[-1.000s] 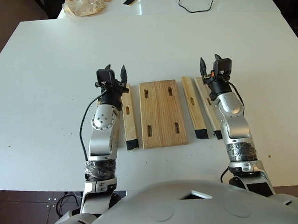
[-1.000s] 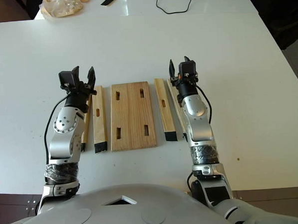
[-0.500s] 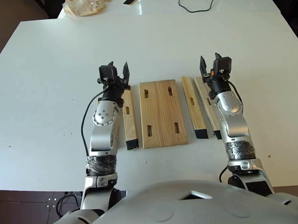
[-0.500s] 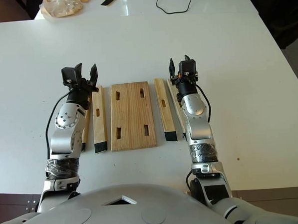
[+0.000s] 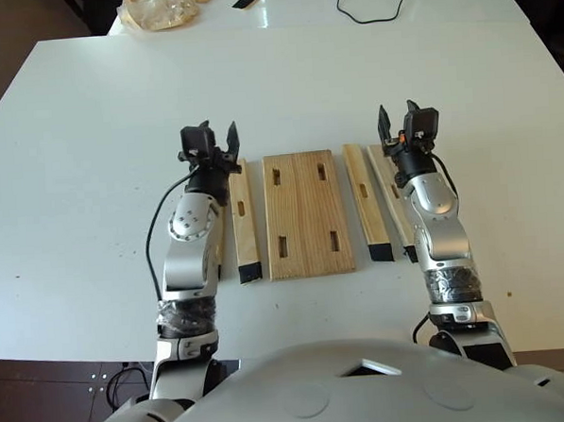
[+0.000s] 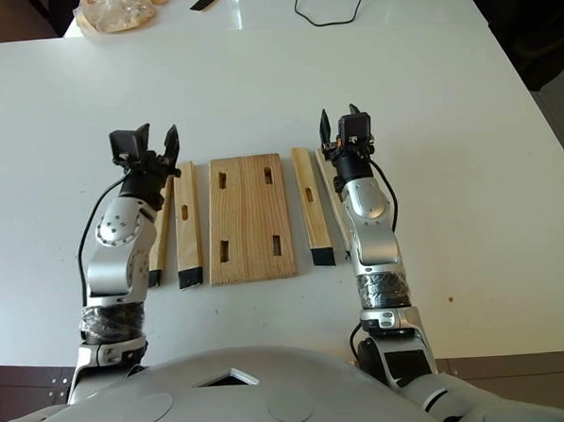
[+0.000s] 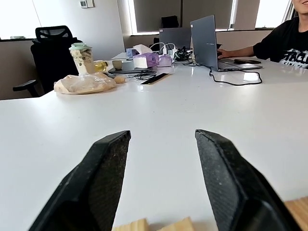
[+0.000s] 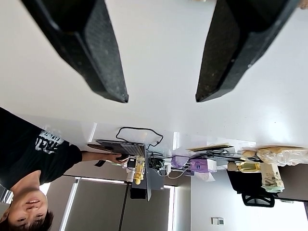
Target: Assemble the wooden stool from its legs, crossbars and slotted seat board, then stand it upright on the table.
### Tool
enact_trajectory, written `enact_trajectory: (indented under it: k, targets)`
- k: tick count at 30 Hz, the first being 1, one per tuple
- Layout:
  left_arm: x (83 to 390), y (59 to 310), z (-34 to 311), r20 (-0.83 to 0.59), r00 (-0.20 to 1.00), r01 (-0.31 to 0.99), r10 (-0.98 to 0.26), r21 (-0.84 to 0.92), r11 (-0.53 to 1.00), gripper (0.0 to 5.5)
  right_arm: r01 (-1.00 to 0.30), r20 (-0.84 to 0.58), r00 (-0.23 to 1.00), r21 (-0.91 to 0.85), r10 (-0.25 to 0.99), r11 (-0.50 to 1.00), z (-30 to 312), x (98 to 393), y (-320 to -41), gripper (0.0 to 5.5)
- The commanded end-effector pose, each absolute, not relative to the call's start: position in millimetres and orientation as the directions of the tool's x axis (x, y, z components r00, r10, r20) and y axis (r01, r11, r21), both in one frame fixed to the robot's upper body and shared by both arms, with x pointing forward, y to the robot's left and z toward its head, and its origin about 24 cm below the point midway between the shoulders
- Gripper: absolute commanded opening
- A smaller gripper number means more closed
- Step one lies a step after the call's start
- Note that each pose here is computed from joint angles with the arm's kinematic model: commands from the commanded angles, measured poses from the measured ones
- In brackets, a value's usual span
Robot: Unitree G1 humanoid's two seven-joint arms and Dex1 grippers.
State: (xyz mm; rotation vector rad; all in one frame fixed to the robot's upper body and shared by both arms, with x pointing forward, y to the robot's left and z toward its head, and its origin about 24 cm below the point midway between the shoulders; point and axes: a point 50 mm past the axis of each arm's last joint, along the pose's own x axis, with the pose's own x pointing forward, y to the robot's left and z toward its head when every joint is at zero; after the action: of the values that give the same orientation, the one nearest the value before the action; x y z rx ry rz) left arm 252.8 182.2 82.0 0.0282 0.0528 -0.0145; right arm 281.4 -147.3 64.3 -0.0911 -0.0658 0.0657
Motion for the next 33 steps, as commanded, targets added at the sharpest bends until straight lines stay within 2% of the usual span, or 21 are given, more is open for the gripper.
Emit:
enact_trajectory:
  k: [1, 3, 6, 8, 11, 16, 21, 25, 30, 33]
  targets:
    - [213, 225, 105, -0.214, 0.972, -0.083, 0.098, 0.079, 0.993, 2.5, -0.026, 0.042, 0.999, -0.085, 0.03, 0.996, 66, 262, -155, 2.58]
    - [195, 232, 102, -0.313, 0.949, -0.023, 0.033, 0.035, 0.999, 2.5, -0.011, 0.028, 1.0, -0.084, 0.014, 0.996, 66, 253, -158, 2.58]
    - [174, 249, 94, -0.467, 0.884, 0.021, -0.002, 0.037, 0.999, 2.5, 0.009, 0.014, 1.0, -0.082, -0.008, 0.997, 68, 243, -160, 2.58]
    - [167, 257, 92, -0.547, 0.837, 0.057, -0.021, 0.048, 0.997, 2.5, 0.024, 0.015, 1.0, -0.085, -0.023, 0.996, 71, 240, -162, 2.58]
    - [165, 256, 95, -0.608, 0.787, 0.134, -0.101, 0.009, 0.991, 2.5, 0.063, 0.026, 0.998, -0.089, -0.061, 0.994, 78, 241, -169, 2.58]
    - [168, 244, 95, -0.606, 0.77, 0.211, -0.199, -0.052, 0.976, 2.5, 0.097, 0.023, 0.995, -0.087, -0.096, 0.991, 77, 242, -175, 2.58]
    - [165, 238, 84, -0.634, 0.745, 0.231, -0.209, -0.049, 0.972, 2.5, 0.081, 0.015, 0.997, -0.086, -0.08, 0.993, 74, 245, -171, 2.58]
    - [157, 242, 64, -0.672, 0.723, 0.184, -0.157, -0.031, 0.982, 2.5, 0.062, 0.002, 0.998, -0.084, -0.062, 0.995, 71, 247, -167, 2.58]
    - [166, 242, 69, -0.621, 0.766, 0.162, -0.166, -0.064, 0.985, 2.5, 0.053, -0.009, 0.999, -0.083, -0.054, 0.995, 68, 248, -164, 2.58]
    - [171, 237, 73, -0.591, 0.78, 0.203, -0.205, -0.072, 0.977, 2.5, 0.059, -0.011, 0.998, -0.079, -0.06, 0.995, 67, 249, -163, 2.58]
